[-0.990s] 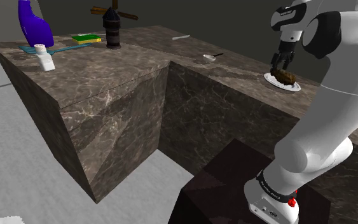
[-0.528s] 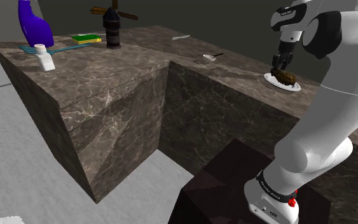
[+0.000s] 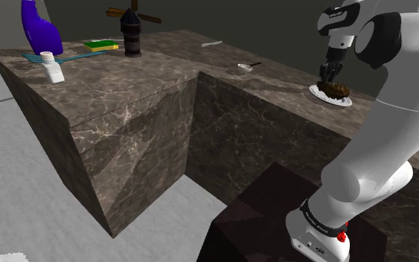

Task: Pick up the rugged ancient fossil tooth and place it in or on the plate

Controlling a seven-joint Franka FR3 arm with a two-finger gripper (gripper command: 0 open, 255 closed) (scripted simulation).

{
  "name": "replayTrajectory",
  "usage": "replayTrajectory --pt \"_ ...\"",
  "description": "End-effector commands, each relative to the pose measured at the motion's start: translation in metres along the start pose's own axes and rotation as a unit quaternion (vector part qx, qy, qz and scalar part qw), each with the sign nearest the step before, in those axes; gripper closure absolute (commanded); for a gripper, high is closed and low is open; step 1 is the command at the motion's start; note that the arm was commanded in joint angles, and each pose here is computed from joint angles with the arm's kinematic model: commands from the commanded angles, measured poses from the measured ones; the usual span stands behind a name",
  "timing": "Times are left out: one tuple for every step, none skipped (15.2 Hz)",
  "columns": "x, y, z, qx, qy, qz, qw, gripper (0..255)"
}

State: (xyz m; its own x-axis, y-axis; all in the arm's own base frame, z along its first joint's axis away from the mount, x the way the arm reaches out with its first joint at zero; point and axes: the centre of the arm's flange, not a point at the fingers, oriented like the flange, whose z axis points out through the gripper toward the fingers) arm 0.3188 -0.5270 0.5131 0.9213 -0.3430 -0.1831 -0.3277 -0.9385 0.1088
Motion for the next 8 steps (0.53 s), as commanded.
replayTrajectory --pt "0.001 0.001 0.004 0.002 -0.005 0.001 1.0 255" --pt "0.0 0.002 -0.001 0.002 -0.005 0.001 1.0 255" --pt "-0.001 0.002 -0.006 0.002 -0.005 0.001 1.0 255" --pt "-0.002 0.003 -0.011 0.002 -0.005 0.001 1.0 255" --pt "-0.003 0.003 -0.016 0.002 -0.005 0.001 1.0 255" --pt "-0.004 0.004 -0.022 0.002 -0.005 0.001 1.0 255" --pt "-0.005 0.004 -0.027 0.002 -0.005 0.001 1.0 255" --pt "-0.006 0.005 -0.032 0.002 -0.005 0.001 1.0 255"
